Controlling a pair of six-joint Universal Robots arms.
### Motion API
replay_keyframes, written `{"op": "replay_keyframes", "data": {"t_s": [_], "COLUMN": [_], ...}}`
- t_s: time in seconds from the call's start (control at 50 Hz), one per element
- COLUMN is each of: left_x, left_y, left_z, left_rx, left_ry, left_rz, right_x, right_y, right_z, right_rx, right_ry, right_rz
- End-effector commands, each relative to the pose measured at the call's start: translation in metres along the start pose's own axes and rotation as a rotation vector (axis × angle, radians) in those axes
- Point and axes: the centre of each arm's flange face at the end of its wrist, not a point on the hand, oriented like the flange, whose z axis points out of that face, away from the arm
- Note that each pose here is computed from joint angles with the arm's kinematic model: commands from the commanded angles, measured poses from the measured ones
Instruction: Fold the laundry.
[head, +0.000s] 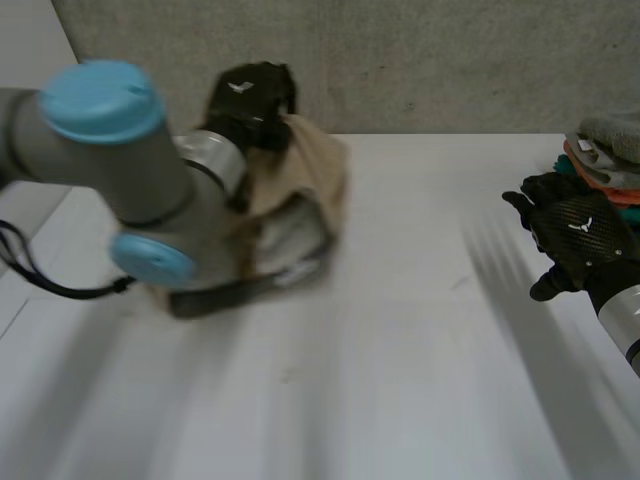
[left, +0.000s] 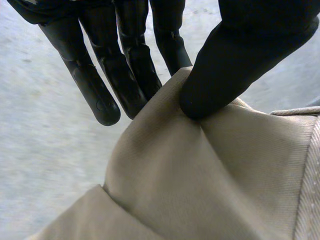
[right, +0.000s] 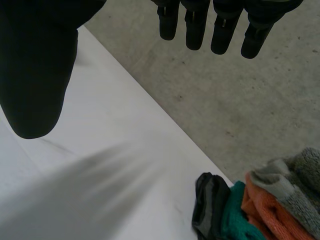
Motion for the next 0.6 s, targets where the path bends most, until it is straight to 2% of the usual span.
{"op": "replay_keyframes", "data": {"t_s": [0.02, 0.08, 0.16, 0.24, 0.26, 0.3, 0.32, 0.38, 0.4, 0.48, 0.6], "left_x": [0.068, 0.073, 0.075, 0.050, 0.028, 0.005, -0.013, -0.032, -0.038, -0.053, -0.076], "left_y": [0.045, 0.046, 0.041, 0.022, 0.017, 0.011, 0.004, 0.003, 0.007, 0.033, 0.079], "left_z": [-0.014, -0.015, -0.019, -0.020, -0.019, -0.019, -0.019, -0.018, -0.019, -0.019, -0.031], "left_rx": [-0.101, -0.122, -0.129, -0.106, -0.103, -0.094, -0.082, -0.088, -0.103, -0.176, -0.362], "left_ry": [0.078, 0.119, 0.143, 0.106, 0.063, 0.021, 0.000, 0.004, 0.022, 0.076, 0.125], "left_rz": [-0.200, -0.292, -0.278, -0.192, -0.131, -0.058, 0.017, 0.126, 0.188, 0.313, 0.372], "right_x": [-0.001, -0.001, -0.002, -0.003, -0.003, -0.003, -0.005, -0.016, -0.022, -0.056, -0.087], "right_y": [0.003, 0.003, 0.003, 0.003, 0.002, 0.001, 0.000, -0.007, -0.011, -0.030, -0.038], "right_z": [0.001, 0.001, 0.000, -0.002, -0.003, -0.007, -0.008, -0.020, -0.024, -0.038, -0.047], "right_rx": [-0.020, -0.022, -0.030, -0.062, -0.070, -0.106, -0.117, -0.174, -0.180, -0.176, -0.145], "right_ry": [0.016, 0.016, 0.010, -0.005, -0.009, -0.025, -0.036, -0.098, -0.125, -0.246, -0.335], "right_rz": [-0.001, -0.002, 0.004, 0.026, 0.032, 0.053, 0.059, 0.109, 0.127, 0.238, 0.311]}}
